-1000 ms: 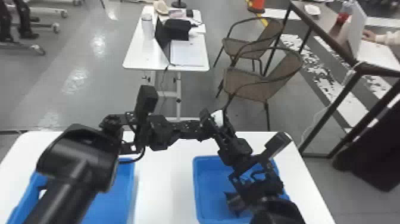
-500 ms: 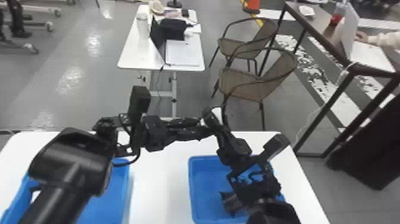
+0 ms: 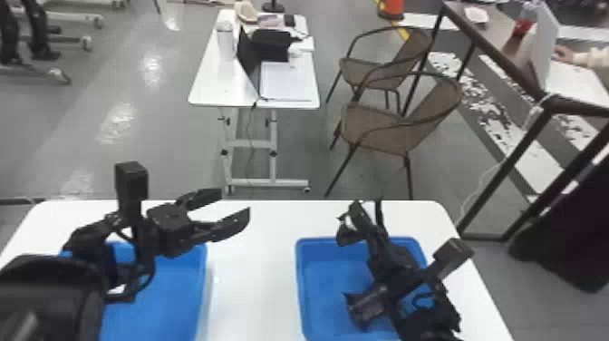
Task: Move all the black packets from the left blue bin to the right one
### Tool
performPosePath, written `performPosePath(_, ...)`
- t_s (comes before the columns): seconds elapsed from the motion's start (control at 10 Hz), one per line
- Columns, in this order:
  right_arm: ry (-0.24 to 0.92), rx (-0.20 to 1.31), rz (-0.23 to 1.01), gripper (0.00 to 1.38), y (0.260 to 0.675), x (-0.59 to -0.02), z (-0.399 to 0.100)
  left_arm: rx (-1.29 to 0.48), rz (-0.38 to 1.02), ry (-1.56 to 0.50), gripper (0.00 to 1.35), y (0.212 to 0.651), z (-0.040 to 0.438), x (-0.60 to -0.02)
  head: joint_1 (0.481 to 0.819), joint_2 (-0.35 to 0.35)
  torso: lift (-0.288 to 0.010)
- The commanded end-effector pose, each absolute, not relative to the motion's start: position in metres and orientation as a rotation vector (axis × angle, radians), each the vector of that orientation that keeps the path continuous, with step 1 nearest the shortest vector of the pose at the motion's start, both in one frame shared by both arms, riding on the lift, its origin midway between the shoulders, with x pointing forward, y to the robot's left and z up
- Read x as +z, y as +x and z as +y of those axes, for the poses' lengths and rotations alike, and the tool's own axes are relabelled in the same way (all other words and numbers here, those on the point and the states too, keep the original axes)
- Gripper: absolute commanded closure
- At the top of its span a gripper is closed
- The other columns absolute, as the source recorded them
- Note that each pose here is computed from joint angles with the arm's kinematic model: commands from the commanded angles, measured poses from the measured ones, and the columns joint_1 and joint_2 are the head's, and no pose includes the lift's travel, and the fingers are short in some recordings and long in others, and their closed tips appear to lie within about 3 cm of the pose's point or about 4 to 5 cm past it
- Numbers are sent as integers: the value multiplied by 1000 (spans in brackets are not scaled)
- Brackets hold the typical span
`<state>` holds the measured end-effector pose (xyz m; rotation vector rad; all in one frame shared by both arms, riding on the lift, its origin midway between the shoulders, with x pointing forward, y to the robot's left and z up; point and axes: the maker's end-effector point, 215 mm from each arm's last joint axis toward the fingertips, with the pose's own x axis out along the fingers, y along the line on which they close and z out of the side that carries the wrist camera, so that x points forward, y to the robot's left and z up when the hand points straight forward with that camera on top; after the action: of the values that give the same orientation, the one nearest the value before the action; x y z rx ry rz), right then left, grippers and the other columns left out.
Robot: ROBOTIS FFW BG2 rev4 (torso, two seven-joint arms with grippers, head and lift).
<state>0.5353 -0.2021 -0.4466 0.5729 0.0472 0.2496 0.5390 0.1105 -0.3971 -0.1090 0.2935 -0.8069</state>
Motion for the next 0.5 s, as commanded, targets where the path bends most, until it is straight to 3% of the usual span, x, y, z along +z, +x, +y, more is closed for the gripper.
performPosePath(0.0,581,180,124,976,524,-493,-224,-700,312,-134,-2,525,170,-402,695,-103,0)
performPosePath(0.1,569,112,136,564,519,-506,-240,-635,320,-118,-2,519,208,-405,695,-78,0)
performPosePath(0.2,575,35,129,199,512,-511,-260,-573,341,-125,84,511,238,-412,695,-58,0)
performPosePath(0.3,602,-2,111,50,505,-510,-274,-501,350,-134,156,507,261,-421,695,-39,0)
performPosePath(0.4,613,-14,89,116,503,-503,-283,-413,359,-170,174,499,280,-434,695,-29,0)
